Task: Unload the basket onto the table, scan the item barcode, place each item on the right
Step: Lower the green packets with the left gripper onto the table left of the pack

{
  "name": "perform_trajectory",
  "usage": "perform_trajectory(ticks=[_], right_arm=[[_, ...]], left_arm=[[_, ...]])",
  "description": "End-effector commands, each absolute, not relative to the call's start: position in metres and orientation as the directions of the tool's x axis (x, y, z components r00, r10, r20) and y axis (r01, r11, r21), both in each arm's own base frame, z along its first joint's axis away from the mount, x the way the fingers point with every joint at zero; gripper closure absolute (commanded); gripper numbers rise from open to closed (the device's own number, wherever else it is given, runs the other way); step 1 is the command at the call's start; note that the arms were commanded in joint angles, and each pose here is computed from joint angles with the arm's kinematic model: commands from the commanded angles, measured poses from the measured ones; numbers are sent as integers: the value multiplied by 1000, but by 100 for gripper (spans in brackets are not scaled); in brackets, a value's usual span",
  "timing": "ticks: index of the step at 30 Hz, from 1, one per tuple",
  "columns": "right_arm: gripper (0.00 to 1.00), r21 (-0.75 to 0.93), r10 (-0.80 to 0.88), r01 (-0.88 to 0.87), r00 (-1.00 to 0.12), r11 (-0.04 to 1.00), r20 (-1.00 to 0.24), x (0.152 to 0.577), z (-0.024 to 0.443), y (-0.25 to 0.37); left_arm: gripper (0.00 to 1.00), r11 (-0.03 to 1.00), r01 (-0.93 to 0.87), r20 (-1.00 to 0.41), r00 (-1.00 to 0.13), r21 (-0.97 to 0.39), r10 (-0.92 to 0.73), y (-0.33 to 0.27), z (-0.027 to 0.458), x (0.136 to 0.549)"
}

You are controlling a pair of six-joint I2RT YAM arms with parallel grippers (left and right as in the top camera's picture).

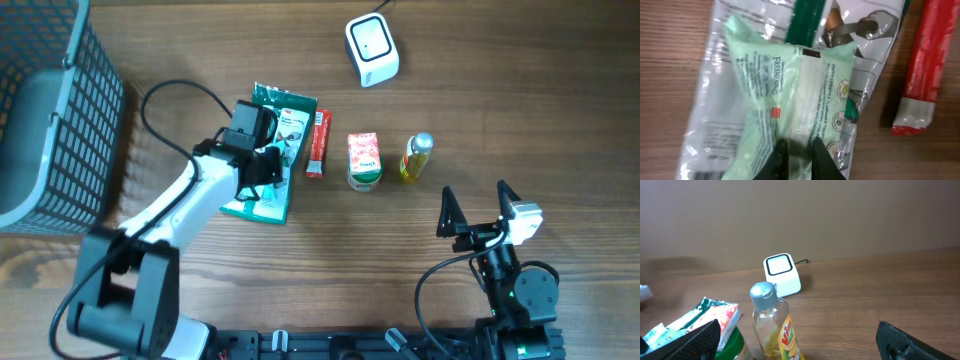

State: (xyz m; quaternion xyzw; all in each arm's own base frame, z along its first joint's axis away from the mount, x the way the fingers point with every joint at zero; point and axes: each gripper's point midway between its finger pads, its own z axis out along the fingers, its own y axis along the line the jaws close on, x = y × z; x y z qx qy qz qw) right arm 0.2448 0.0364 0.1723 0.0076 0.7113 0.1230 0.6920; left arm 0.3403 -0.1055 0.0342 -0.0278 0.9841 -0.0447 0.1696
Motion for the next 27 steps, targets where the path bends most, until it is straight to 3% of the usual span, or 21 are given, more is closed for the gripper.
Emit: perform_trajectory(ticks=[1,2,4,8,13,16,18,27], right_arm=[[0,185,183,-144,-31,972,-983,245,174,33],[0,185,182,-144,-32,972,-983,245,174,33],[0,185,182,-144,-32,972,-983,245,174,33],[0,185,182,-144,-31,972,-983,245,174,33],[0,185,183,-144,-32,972,-983,245,174,33],[0,185,182,-144,-32,972,-983,245,174,33],[0,185,182,-144,-31,972,-983,245,174,33],[0,185,182,-144,-32,972,-983,245,174,33]], left_arm=[[87,997,-61,-224,-972,-44,-69,-96,-7,322],[78,997,-61,-208,-976,-38,-68,-95,-12,319],[70,998,-61,-201,-977,-36,-67,-95,-14,319],[67,996,-55,-276,-959,-68,-72,-101,12,336],[58,988,-32,-467,-879,-149,-98,-111,93,364],[60,986,-28,-508,-854,-166,-110,-108,116,360],[72,988,-35,-474,-874,-151,-104,-104,113,350],[74,996,-85,-346,-935,2,-79,-81,60,335]])
